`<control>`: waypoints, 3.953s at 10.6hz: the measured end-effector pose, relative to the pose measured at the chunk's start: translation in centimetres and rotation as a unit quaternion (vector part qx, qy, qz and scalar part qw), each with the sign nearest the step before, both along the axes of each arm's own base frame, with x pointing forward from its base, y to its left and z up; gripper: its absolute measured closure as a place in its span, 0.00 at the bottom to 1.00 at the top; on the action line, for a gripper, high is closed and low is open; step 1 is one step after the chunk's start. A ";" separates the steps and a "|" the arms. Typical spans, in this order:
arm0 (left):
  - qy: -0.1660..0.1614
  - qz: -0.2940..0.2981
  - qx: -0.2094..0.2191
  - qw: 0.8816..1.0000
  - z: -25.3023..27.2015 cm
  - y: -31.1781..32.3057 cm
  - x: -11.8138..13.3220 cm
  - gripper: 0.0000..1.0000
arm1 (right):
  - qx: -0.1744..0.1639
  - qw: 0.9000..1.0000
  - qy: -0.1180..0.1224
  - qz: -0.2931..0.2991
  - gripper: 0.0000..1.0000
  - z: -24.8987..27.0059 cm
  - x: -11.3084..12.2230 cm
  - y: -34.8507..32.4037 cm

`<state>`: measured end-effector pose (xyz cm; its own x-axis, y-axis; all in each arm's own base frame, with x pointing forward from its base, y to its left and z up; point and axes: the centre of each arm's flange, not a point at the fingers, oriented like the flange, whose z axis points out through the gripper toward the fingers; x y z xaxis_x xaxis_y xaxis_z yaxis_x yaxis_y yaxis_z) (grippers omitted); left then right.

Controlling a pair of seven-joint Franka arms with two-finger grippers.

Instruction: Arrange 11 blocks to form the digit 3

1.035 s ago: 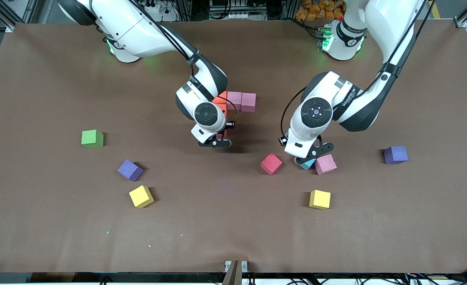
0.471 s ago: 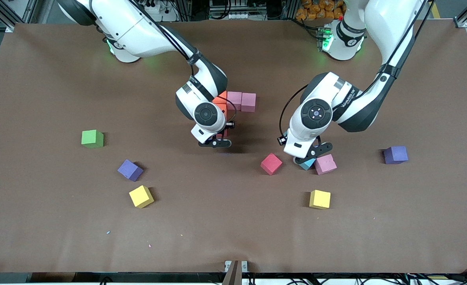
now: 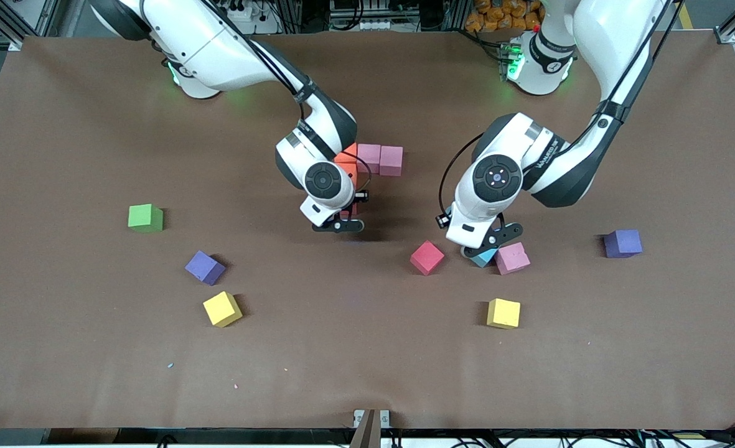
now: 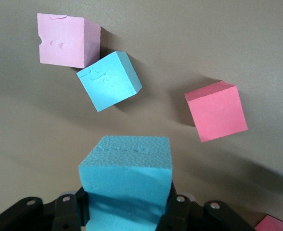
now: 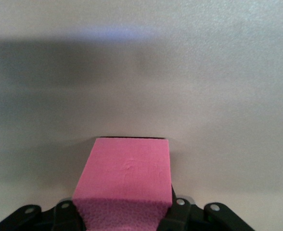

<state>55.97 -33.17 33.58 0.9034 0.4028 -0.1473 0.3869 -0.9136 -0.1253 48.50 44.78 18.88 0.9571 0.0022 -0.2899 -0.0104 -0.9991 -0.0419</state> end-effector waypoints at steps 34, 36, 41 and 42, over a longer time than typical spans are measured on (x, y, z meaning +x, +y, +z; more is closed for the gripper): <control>-0.001 0.001 -0.001 1.000 0.1 0.1 0.1 0.45 | 0.001 1.000 0.015 0.027 0.00 -1.3 -1.6 0.0; -0.002 0.002 -0.004 1.000 0.3 -0.1 0.1 0.45 | 0.003 1.000 0.012 0.027 0.00 -1.0 -1.4 0.1; 0.006 0.013 -0.013 1.000 1.7 -0.2 -0.1 0.45 | 0.000 0.999 0.017 0.033 0.00 4.4 -0.3 0.8; 0.011 0.028 -0.017 0.999 1.9 -0.4 -0.2 0.45 | 0.000 0.999 0.018 0.034 0.00 6.0 -0.1 0.6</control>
